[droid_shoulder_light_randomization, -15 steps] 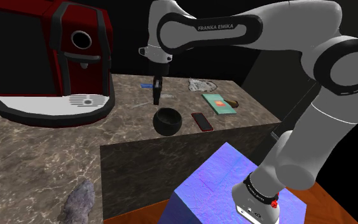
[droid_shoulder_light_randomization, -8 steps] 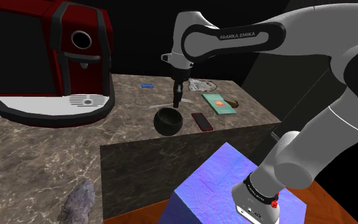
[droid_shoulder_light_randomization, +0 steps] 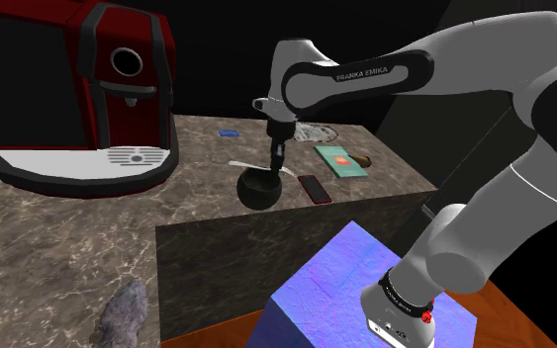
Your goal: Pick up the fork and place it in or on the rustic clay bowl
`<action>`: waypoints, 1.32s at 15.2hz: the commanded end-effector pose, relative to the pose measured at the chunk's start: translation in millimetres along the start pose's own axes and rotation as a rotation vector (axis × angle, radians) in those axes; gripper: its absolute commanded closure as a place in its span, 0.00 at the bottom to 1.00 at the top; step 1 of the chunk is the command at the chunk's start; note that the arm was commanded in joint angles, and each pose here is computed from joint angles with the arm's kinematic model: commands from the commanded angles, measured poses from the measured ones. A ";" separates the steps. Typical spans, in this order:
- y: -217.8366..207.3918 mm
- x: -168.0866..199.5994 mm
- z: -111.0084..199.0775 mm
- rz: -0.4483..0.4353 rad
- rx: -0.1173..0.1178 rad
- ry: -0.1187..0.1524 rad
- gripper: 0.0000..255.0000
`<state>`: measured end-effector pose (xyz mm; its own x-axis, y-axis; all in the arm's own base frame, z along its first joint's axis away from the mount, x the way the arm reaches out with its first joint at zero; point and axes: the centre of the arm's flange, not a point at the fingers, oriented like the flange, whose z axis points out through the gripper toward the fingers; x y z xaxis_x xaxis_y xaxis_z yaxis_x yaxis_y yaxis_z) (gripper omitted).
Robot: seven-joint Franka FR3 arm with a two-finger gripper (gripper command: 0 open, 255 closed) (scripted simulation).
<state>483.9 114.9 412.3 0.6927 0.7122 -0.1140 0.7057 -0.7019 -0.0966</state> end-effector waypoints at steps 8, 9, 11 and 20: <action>0.6 0.3 10.7 0.000 0.001 -0.002 1.00; 0.0 0.0 10.5 0.000 0.001 -0.002 0.00; 0.2 -0.3 10.6 0.000 0.001 -0.002 0.00; 0.6 0.3 -39.3 0.000 0.001 -0.002 0.00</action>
<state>490.2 115.0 448.1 0.6926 0.7121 -0.1152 0.7055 -0.7020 -0.0973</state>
